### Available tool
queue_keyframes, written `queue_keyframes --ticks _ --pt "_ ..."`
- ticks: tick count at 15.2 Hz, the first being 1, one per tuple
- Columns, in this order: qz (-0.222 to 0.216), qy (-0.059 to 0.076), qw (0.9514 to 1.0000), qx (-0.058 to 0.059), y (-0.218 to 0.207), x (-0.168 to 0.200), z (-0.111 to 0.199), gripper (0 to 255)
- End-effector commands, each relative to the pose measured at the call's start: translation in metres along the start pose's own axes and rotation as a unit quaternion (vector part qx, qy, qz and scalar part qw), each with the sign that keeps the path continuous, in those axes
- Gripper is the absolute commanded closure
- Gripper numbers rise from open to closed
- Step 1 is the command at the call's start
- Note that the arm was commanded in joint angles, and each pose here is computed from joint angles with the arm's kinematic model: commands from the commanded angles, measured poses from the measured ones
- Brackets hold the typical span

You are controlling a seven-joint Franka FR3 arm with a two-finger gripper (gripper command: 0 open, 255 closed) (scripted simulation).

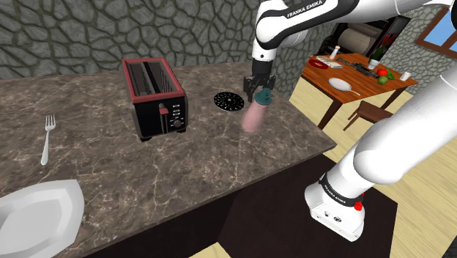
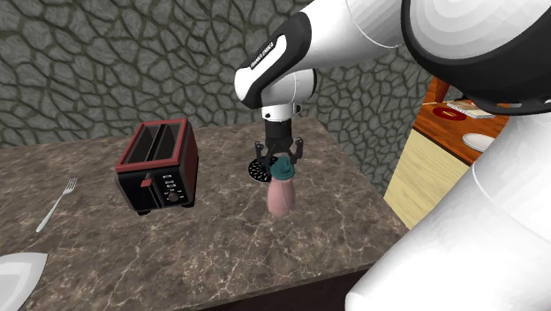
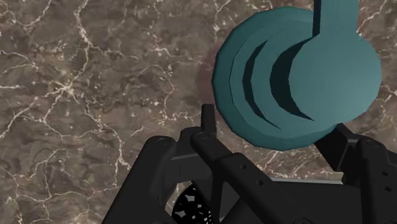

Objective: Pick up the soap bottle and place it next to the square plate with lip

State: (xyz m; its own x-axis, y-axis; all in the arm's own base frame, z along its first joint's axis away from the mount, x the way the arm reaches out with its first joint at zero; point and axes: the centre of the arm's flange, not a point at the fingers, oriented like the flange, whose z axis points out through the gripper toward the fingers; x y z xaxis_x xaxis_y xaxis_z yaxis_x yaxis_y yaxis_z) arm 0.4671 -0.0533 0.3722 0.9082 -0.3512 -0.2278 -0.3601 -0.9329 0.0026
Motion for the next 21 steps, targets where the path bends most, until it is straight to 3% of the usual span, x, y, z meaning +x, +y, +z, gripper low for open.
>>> queue_keyframes --ticks 1,21 --pt "0.000 0.000 1.0000 0.000 -0.001 -0.002 -0.010 255" --pt "0.000 0.000 1.0000 0.000 0.000 -0.026 -0.112 255"
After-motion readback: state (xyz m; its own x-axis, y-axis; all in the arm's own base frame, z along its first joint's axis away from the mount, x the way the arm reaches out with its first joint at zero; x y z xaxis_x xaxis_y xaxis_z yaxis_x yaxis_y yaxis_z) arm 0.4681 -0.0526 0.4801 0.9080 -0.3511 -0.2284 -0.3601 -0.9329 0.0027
